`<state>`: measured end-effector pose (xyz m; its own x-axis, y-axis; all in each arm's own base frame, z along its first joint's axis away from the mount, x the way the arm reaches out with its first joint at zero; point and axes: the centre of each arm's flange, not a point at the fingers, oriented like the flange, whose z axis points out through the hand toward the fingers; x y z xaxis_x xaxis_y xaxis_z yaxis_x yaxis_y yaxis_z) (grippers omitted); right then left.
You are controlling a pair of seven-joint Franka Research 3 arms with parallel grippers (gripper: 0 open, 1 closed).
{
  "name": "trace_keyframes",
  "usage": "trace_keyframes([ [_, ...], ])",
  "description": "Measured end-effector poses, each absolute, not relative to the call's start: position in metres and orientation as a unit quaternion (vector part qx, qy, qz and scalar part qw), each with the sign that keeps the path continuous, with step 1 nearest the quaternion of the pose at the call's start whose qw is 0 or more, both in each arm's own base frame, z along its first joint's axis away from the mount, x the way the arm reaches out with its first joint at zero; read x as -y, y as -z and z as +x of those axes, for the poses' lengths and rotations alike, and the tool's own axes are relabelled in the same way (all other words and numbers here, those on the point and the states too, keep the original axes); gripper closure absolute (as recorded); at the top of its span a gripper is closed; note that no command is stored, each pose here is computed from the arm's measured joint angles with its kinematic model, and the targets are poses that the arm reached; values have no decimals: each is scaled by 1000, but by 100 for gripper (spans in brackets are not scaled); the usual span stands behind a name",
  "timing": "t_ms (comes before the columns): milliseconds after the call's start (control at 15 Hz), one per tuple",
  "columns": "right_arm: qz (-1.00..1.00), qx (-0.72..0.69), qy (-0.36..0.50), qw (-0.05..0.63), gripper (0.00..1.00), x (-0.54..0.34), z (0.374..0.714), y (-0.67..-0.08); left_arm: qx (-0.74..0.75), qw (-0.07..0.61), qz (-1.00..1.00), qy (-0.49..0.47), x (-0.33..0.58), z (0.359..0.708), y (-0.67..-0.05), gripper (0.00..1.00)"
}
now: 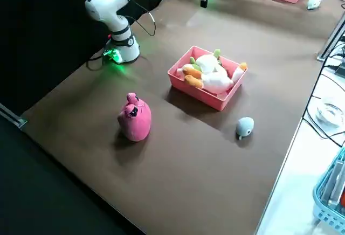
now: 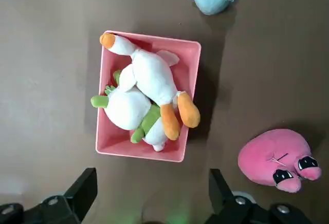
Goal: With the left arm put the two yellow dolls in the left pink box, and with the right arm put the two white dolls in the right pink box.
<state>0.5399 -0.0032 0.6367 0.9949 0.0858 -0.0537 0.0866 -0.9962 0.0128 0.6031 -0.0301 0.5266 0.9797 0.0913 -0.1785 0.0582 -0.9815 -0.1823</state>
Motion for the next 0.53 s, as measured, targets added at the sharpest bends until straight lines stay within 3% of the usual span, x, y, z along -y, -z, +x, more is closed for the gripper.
trace_keyframes([
  [533, 999, -45, 20, 8, 4, 1, 541, -638, 42, 101, -992, -66, 48, 567, -591, 0],
])
